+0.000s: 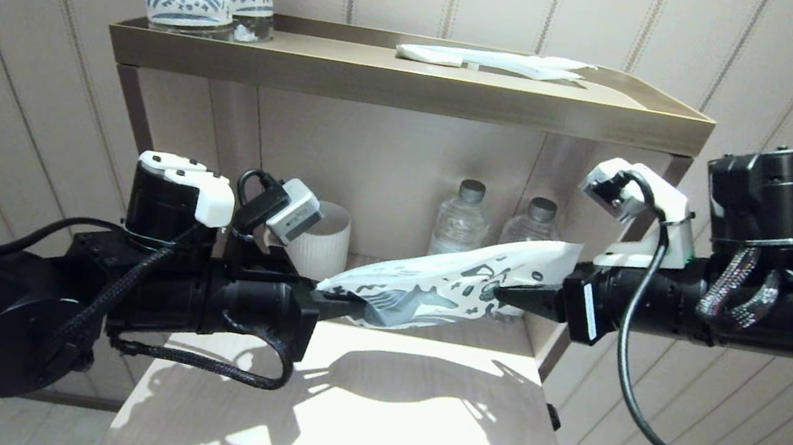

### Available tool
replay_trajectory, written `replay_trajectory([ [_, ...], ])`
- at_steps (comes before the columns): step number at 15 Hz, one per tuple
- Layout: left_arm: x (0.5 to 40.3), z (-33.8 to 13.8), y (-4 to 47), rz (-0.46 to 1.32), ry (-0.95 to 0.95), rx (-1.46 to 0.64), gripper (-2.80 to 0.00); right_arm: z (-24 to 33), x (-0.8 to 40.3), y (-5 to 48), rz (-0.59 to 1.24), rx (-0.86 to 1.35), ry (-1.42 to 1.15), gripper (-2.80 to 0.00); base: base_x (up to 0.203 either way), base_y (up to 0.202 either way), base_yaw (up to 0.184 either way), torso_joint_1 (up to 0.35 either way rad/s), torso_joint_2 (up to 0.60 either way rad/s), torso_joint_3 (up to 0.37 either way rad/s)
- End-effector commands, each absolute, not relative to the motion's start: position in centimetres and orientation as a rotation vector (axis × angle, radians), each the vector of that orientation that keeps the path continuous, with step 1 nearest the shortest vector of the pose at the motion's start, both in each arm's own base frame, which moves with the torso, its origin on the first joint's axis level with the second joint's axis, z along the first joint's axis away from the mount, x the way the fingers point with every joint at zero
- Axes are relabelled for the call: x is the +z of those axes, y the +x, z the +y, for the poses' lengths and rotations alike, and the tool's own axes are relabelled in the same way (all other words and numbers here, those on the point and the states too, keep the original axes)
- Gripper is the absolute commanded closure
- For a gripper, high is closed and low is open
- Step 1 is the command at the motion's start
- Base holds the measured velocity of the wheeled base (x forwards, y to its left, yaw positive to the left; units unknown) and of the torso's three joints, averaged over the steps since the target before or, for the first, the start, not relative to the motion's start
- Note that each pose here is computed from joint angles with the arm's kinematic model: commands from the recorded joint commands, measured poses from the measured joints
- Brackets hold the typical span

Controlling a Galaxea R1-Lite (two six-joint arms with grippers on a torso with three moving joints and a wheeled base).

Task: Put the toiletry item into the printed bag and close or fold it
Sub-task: Hand it to the other hand

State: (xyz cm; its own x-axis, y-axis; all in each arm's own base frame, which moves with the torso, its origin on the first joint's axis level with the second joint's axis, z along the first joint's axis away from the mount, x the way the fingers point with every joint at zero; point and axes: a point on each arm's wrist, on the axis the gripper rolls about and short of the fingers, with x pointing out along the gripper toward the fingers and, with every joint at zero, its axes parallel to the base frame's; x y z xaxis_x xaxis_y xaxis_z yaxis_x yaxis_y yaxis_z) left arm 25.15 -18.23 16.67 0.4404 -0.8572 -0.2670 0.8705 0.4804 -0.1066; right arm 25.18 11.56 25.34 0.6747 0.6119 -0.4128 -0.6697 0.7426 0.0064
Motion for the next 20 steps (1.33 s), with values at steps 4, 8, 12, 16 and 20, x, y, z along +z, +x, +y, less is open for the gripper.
replay_trajectory([
  [4,16.0,-18.2,24.8,0.428,0.084,-1.156,0.0,10.4,27.9,23.0,0.309,0.722,-0.146,-2.8,0.0,0.0,0.0,0.0,0.0,0.0],
  [8,15.2,-18.0,24.5,0.447,0.169,-1.194,0.0,10.1,28.7,22.2,0.279,0.722,-0.144,-2.8,0.0,0.0,0.0,0.0,0.0,0.0],
  [12,16.7,-18.7,25.4,0.382,0.237,-1.231,0.0,10.5,28.4,22.0,0.292,0.787,-0.135,-2.8,0.0,0.0,0.0,0.0,0.0,0.0],
  [16,18.5,-20.7,27.6,0.429,0.336,-1.279,0.0,10.6,27.7,21.7,0.342,0.885,-0.116,0.0,0.0,0.0,0.0,0.0,0.0,0.0],
  [20,18.9,-23.8,29.0,0.466,0.414,-1.354,0.0,10.4,27.8,21.0,0.319,1.048,-0.089,0.0,0.0,0.0,0.0,0.0,0.0,0.0],
])
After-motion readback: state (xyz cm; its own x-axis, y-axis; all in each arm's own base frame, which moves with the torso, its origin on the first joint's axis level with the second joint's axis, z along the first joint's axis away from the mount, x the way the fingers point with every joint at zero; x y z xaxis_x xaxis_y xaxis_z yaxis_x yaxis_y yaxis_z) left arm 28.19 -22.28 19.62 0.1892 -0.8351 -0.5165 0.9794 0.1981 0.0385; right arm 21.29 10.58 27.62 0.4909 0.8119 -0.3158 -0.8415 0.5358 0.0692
